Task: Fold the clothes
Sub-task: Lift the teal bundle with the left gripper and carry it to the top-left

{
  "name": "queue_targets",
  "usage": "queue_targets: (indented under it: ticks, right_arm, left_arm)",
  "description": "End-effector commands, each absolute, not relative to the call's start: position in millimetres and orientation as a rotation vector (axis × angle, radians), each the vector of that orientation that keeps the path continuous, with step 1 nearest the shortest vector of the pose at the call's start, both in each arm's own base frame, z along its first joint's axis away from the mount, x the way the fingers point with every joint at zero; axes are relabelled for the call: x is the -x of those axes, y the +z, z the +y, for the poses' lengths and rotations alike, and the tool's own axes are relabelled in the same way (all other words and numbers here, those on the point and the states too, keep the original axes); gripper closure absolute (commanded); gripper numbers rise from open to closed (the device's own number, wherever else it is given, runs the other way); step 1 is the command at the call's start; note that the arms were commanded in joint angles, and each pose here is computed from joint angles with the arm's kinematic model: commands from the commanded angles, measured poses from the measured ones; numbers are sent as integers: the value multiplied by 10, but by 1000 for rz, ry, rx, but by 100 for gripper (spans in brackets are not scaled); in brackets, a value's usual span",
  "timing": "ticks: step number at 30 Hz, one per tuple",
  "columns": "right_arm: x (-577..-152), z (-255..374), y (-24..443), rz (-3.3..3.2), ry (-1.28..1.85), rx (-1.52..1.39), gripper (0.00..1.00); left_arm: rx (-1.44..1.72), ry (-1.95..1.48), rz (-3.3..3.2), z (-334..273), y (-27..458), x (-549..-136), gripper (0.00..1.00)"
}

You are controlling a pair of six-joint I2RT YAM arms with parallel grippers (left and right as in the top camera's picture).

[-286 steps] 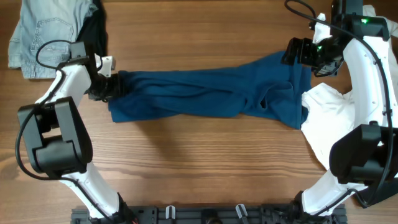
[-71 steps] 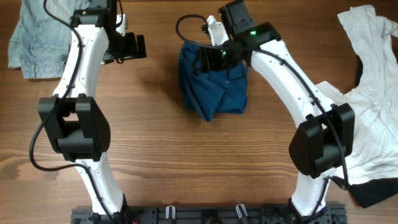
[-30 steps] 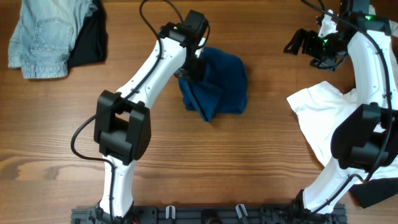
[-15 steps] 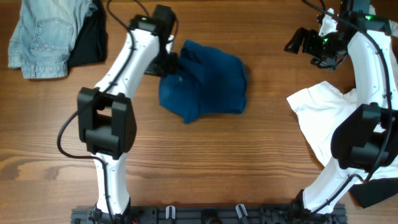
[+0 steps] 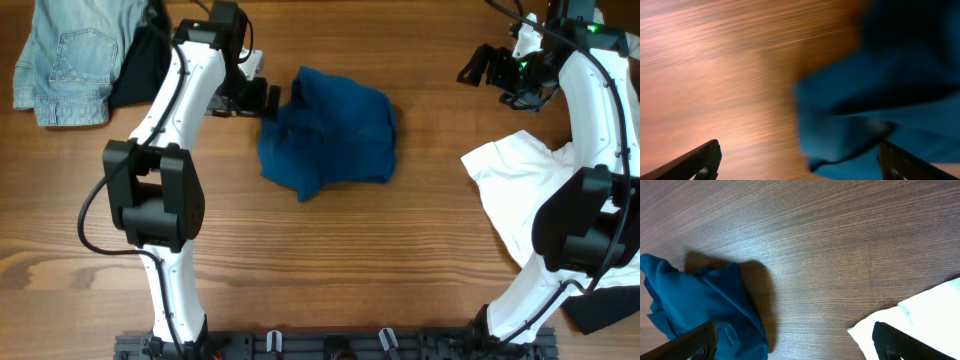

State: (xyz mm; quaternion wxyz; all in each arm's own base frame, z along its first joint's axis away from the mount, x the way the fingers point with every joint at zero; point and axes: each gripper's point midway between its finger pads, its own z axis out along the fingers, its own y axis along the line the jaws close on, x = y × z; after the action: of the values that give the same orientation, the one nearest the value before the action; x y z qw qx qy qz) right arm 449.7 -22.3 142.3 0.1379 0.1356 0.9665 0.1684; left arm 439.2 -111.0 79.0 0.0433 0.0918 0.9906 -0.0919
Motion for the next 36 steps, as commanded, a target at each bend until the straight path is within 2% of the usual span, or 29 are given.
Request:
queue_targets:
  ticks: [1,10,22,23,26,28,30,31,32,33,34,36]
  right_arm:
    - [-4468,-213,1516,2782,461,-353,1]
    - [-4462,-211,1514,2785,458,-329,1]
    - [-4488,-208,1522,2775,455,-322,0]
    - [-4488,-208,1522,2775,455,-322,1]
    - [-4477,-206,1519,2780,456,-323,1]
    - [-4476,-206,1518,2780,455,-317,0]
    - [-4478,-206,1519,2779,455,-315,1]
    - [-4479,-206,1519,2779,455,-315,0]
    - [-4481,-207,1520,2778,455,-317,1]
    - [-4481,-207,1520,2778,455,-316,1]
    - [-4481,-207,1520,2778,455,-317,1]
    - [-4475,-202,1518,2781,456,-317,0]
  left_arm:
    - [-433,-585,2957,-1558,759,-4335,0]
    - [-542,-799,2823,-2027,265,-4240,0]
    - [-732,-853,2733,-2632,92,-4090,0]
    - [-743,-854,2729,-2668,62,-4084,4]
    - [-632,-726,2795,-2604,-102,-4155,29]
    - [-538,-650,2821,-2498,-136,-4236,33]
    - [-510,-660,2809,-2463,-121,-4297,41]
    - [-487,-661,2809,-2447,-118,-4320,50]
    - [-473,-662,2805,-2426,-113,-4346,66]
    - [-451,-662,2802,-2399,-108,-4378,85]
    - [-444,-662,2797,-2384,-104,-4399,94]
    - [-422,-662,2785,-2336,-95,-4459,96]
